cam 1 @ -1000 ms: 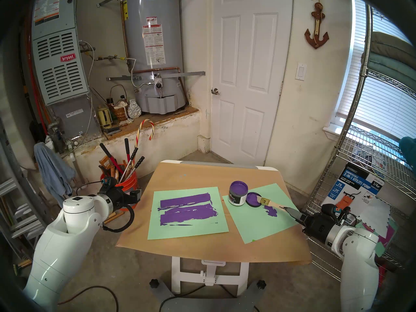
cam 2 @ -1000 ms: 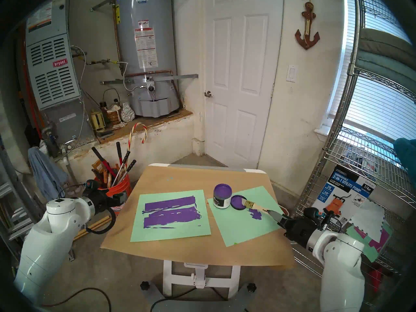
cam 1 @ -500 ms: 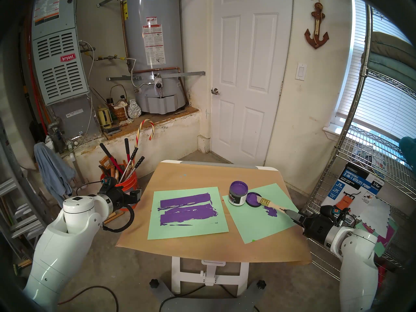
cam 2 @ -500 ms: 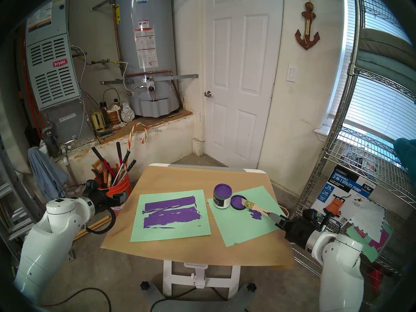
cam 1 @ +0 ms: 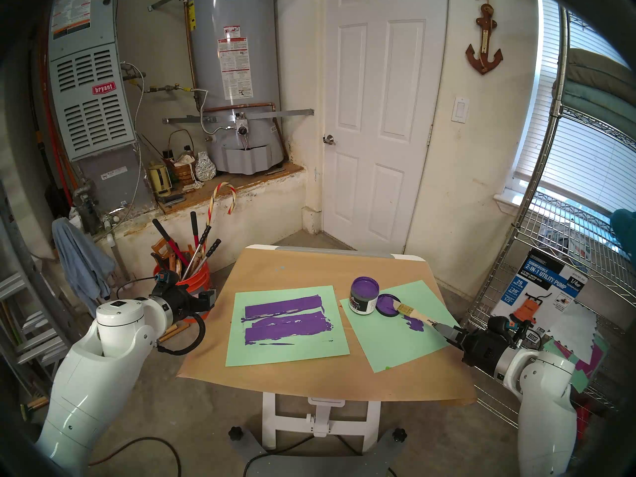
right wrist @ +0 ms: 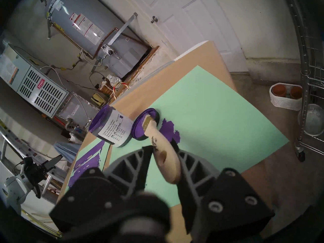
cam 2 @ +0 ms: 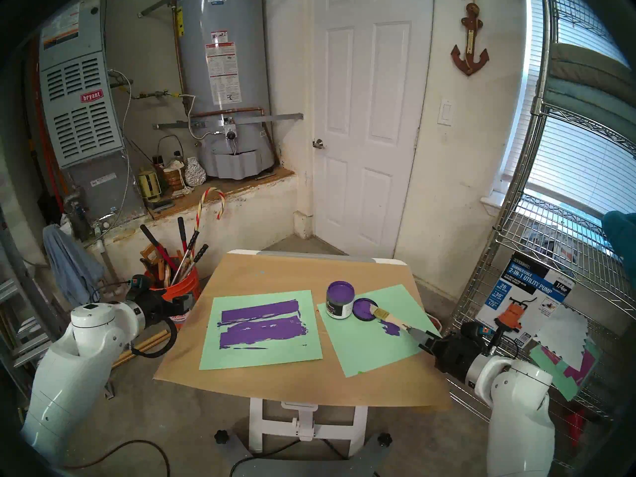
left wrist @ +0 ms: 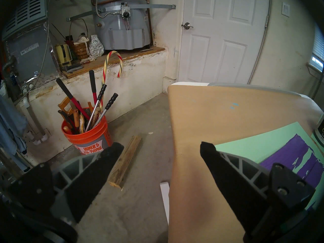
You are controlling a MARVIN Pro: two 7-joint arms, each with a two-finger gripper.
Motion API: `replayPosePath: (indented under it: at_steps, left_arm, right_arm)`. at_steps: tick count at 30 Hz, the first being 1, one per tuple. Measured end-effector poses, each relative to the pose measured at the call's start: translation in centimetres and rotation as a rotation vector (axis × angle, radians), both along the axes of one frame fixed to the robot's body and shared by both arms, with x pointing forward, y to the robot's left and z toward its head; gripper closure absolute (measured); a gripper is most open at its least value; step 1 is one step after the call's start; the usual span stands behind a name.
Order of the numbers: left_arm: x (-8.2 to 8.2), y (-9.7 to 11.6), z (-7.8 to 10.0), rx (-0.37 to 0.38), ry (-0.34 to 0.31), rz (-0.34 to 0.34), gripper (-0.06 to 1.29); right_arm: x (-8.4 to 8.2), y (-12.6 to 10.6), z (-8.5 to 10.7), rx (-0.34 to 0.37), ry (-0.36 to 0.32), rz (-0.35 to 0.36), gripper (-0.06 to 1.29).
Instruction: Pick up brush, dip the brush into paint, and paint the wood
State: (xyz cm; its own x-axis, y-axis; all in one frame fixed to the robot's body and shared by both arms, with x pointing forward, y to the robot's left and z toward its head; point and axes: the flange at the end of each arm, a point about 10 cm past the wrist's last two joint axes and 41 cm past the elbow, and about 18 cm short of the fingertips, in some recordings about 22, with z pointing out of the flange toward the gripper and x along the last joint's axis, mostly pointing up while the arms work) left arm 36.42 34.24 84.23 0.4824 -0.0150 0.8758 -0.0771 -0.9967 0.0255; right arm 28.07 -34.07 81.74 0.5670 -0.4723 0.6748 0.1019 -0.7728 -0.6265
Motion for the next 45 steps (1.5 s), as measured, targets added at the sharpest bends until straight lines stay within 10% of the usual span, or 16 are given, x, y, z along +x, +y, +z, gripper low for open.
replayPosePath:
  at_steps: [6, 10, 31, 45]
  left_arm:
    - [0.0, 0.0, 0.0, 0.000, 0.000, 0.000, -0.02]
    - [0.0, 0.0, 0.0, 0.000, 0.000, 0.000, -0.02]
    - [0.0, 0.0, 0.0, 0.000, 0.000, 0.000, -0.02]
    - [0.0, 0.0, 0.0, 0.000, 0.000, 0.000, -0.02]
  right_arm:
    - [0.0, -0.1, 0.1, -0.010, 0.000, 0.002, 0.77]
    - [0.1, -0.2, 0.1, -0.015, 0.000, 0.003, 0.03]
    - [0.1, -2.6, 1.5, -0.108, -0.049, -0.035, 0.03]
    - [0.6, -0.3, 6.3, -0.377, -0.292, 0.029, 0.03]
